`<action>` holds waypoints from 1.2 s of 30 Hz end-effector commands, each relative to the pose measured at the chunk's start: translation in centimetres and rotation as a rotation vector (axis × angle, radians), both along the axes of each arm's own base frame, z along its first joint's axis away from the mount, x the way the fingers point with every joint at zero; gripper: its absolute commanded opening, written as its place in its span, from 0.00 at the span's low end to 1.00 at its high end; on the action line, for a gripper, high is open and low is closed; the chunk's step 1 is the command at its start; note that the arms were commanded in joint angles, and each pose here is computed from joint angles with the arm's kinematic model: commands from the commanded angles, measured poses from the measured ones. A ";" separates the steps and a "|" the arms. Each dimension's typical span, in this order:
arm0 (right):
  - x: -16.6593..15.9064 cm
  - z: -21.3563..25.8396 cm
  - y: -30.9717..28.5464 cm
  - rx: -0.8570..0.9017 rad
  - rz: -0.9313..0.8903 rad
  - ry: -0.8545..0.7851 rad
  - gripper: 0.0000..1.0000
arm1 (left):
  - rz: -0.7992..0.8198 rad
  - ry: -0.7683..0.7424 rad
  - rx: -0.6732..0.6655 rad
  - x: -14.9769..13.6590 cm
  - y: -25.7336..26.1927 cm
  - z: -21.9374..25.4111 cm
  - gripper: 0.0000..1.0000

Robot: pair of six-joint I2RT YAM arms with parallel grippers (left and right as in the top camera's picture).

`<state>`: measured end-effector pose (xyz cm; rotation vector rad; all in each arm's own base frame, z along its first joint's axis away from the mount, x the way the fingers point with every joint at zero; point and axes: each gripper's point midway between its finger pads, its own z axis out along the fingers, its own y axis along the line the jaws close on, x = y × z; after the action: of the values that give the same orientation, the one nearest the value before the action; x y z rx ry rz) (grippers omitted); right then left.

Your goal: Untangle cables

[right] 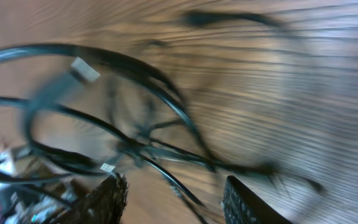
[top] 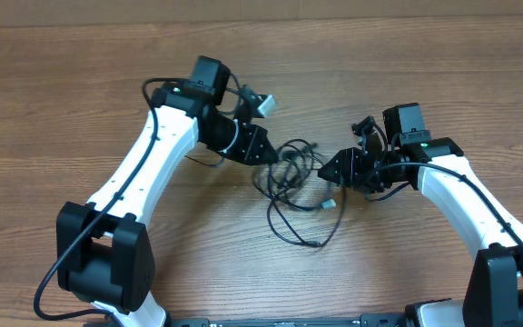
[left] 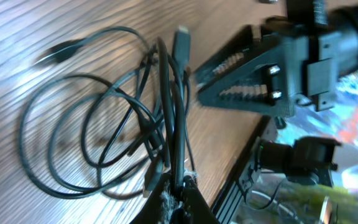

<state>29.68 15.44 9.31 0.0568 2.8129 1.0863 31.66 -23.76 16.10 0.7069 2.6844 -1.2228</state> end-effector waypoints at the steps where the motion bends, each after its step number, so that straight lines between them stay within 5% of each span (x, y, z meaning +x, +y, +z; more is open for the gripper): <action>1: -0.6 1.0 1.3 0.101 0.081 -0.027 0.49 | -0.087 -0.079 -0.107 -0.2 -1.6 2.1 0.04; 11: -0.1 1.6 3.5 0.113 0.146 -0.112 0.48 | -0.132 -0.066 -0.257 -1.0 -3.3 4.3 0.04; 14: 0.5 1.5 4.1 0.092 0.136 -0.136 0.34 | -0.145 -0.053 -0.306 -1.3 -3.6 5.1 0.04; 18: 2.1 -0.3 2.5 -0.064 -0.059 -0.076 0.04 | -0.156 -0.040 -0.353 -1.7 -3.9 5.8 0.04; 23: 2.4 -2.9 -1.9 -0.309 -0.365 0.047 0.04 | -0.153 -0.038 -0.351 -1.6 -3.8 5.8 0.04; 28: 1.2 -3.9 -3.9 -0.403 -0.473 0.124 0.04 | -0.136 -0.031 -0.289 -1.6 -3.3 4.8 0.04; 31: 1.2 -3.0 -1.2 -0.269 -0.366 0.121 0.15 | -0.133 -0.026 -0.278 -1.6 -3.2 4.6 0.04; 33: 1.0 -1.6 1.5 -0.130 -0.226 0.090 0.35 | -0.127 -0.032 -0.256 -1.5 -3.1 4.3 0.04; 36: 0.6 0.0 3.8 0.006 -0.098 0.053 0.53 | -0.085 -0.022 -0.177 -0.9 -2.5 3.2 0.04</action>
<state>31.55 16.28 7.78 0.4435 2.8264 0.8188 30.08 -26.56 19.47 0.8221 2.4712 -1.5401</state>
